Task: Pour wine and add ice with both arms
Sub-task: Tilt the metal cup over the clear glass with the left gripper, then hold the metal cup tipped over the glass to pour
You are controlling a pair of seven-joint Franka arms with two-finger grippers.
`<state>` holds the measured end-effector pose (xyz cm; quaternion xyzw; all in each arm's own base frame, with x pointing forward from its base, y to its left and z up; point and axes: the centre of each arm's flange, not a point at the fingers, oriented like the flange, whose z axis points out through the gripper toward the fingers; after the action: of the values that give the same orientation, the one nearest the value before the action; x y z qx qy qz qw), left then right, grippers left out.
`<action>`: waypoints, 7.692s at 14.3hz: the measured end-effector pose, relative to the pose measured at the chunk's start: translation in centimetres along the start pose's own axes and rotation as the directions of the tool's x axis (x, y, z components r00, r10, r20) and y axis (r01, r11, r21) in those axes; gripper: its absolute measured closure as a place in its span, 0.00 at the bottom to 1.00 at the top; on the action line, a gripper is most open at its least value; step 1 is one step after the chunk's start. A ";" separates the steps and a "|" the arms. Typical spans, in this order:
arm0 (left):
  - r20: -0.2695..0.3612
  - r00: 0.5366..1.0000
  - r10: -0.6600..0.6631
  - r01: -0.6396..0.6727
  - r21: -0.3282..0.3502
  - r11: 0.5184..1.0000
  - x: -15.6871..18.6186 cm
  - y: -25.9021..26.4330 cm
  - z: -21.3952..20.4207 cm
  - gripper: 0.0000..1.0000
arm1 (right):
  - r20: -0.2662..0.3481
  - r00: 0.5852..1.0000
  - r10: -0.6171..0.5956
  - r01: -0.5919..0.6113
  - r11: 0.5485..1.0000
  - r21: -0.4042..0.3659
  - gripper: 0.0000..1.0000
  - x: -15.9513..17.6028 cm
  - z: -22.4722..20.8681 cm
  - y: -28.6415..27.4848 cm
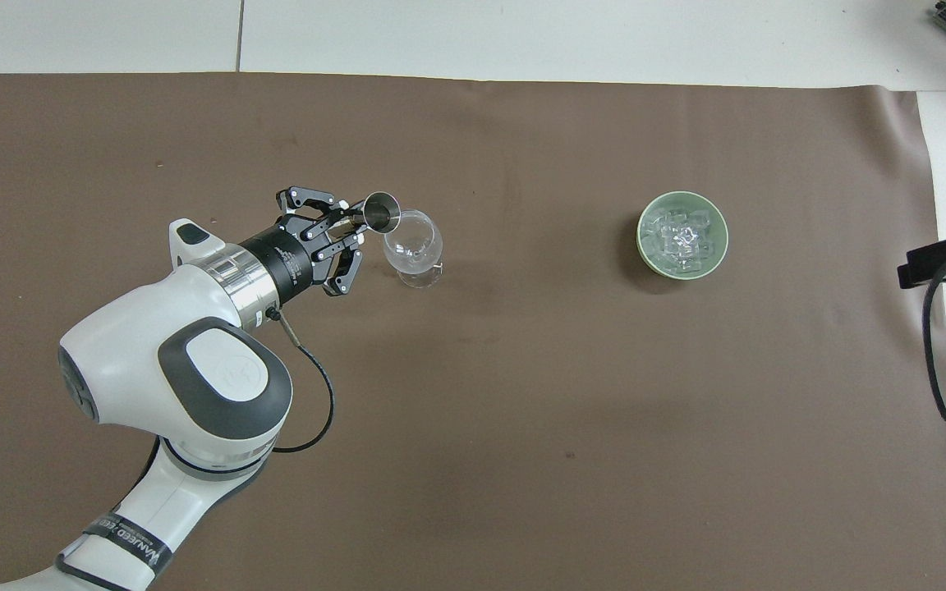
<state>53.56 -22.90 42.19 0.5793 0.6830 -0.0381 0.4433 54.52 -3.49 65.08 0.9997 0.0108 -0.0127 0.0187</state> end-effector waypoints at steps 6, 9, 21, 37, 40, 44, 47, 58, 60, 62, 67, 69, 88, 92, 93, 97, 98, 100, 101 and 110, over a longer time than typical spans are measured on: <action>-0.015 0.995 0.098 -0.098 -0.015 0.995 -0.4 -0.1 -0.1 0.78 | 0.000 1.000 0.000 0.000 1.000 0.000 0.00 0.0 0.0 0.0; -0.017 0.991 0.136 -0.136 -0.016 0.991 -0.5 -0.2 -0.1 0.78 | 0.000 1.000 0.000 0.000 1.000 0.000 0.00 0.0 0.0 0.0; -0.041 0.967 0.252 -0.253 -0.034 0.967 -0.7 -0.3 -0.1 0.78 | 0.000 1.000 0.000 0.000 1.000 0.000 0.00 0.0 0.0 0.0; -0.078 0.916 0.393 -0.398 -0.052 0.916 -1.4 -0.7 -0.2 0.78 | 0.000 1.000 0.000 0.000 1.000 0.000 0.00 0.0 0.0 0.0; -0.095 0.912 0.399 -0.405 -0.062 0.912 -1.3 -0.6 -0.4 0.78 | 0.000 1.000 0.000 0.000 1.000 0.000 0.00 0.0 0.0 0.0; -0.113 0.900 0.421 -0.430 -0.066 0.900 -1.4 -0.9 -0.2 0.78 | 0.000 1.000 0.000 0.000 1.000 0.000 0.00 0.0 0.0 0.0; -0.125 0.888 0.443 -0.453 -0.063 0.889 -1.5 -1.3 0.1 0.78 | 0.000 1.000 0.000 0.000 1.000 0.000 0.00 0.0 0.0 0.0; -0.158 0.864 0.478 -0.494 -0.084 0.865 -1.9 -0.7 0.0 0.78 | 0.000 1.000 0.000 0.000 1.000 0.000 0.00 0.0 0.0 0.0; -0.159 0.859 0.488 -0.504 -0.083 0.860 -2.0 -0.7 0.0 0.78 | 0.000 1.000 0.000 0.000 1.000 0.000 0.00 0.0 0.0 0.0; -0.158 0.853 0.497 -0.513 -0.081 0.854 -2.2 -0.9 0.1 0.78 | 0.000 1.000 0.000 0.000 1.000 0.000 0.00 0.0 0.0 0.0; -0.166 0.834 0.527 -0.544 -0.082 0.835 -2.7 -1.3 0.1 0.78 | 0.000 1.000 0.000 0.000 1.000 0.000 0.00 0.0 0.0 0.0; -0.166 0.826 0.538 -0.556 -0.080 0.828 -2.8 -1.4 0.1 0.78 | 0.000 1.000 0.000 0.000 1.000 0.000 0.00 0.0 0.0 0.0; -0.184 0.764 0.618 -0.638 -0.073 0.767 -3.0 -0.6 0.5 0.78 | 0.000 1.000 0.000 0.000 1.000 0.000 0.00 0.0 0.0 0.0; -0.192 0.757 0.625 -0.646 -0.074 0.760 -3.0 -0.5 0.4 0.78 | 0.000 1.000 0.000 0.000 1.000 0.000 0.00 0.0 0.0 0.0; -0.192 0.756 0.626 -0.648 -0.074 0.758 -3.0 -0.5 0.4 0.78 | 0.000 1.000 0.000 0.000 1.000 0.000 0.00 0.0 0.0 0.0; -0.196 0.738 0.646 -0.667 -0.070 0.742 -3.0 -0.5 0.4 0.78 | 0.000 1.000 0.000 0.000 1.000 0.000 0.00 0.0 0.0 0.0; -0.197 0.734 0.650 -0.672 -0.069 0.738 -3.0 -0.5 0.4 0.78 | 0.000 1.000 0.000 0.000 1.000 0.000 0.00 0.0 0.0 0.0; -0.198 0.728 0.657 -0.678 -0.068 0.732 -3.0 -0.5 0.4 0.78 | 0.000 1.000 0.000 0.000 1.000 0.000 0.00 0.0 0.0 0.0; -0.199 0.726 0.658 -0.680 -0.068 0.730 -3.0 -0.5 0.3 0.78 | 0.000 1.000 0.000 0.000 1.000 0.000 0.00 0.0 0.0 0.0; -0.214 0.695 0.687 -0.711 -0.061 0.700 -2.9 -0.4 0.3 0.78 | 0.000 1.000 0.000 0.000 1.000 0.000 0.00 0.0 0.0 0.0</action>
<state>53.21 -25.39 43.66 0.7643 0.4479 0.2322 0.4016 54.52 -3.49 65.08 0.9997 0.0108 -0.0127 0.0187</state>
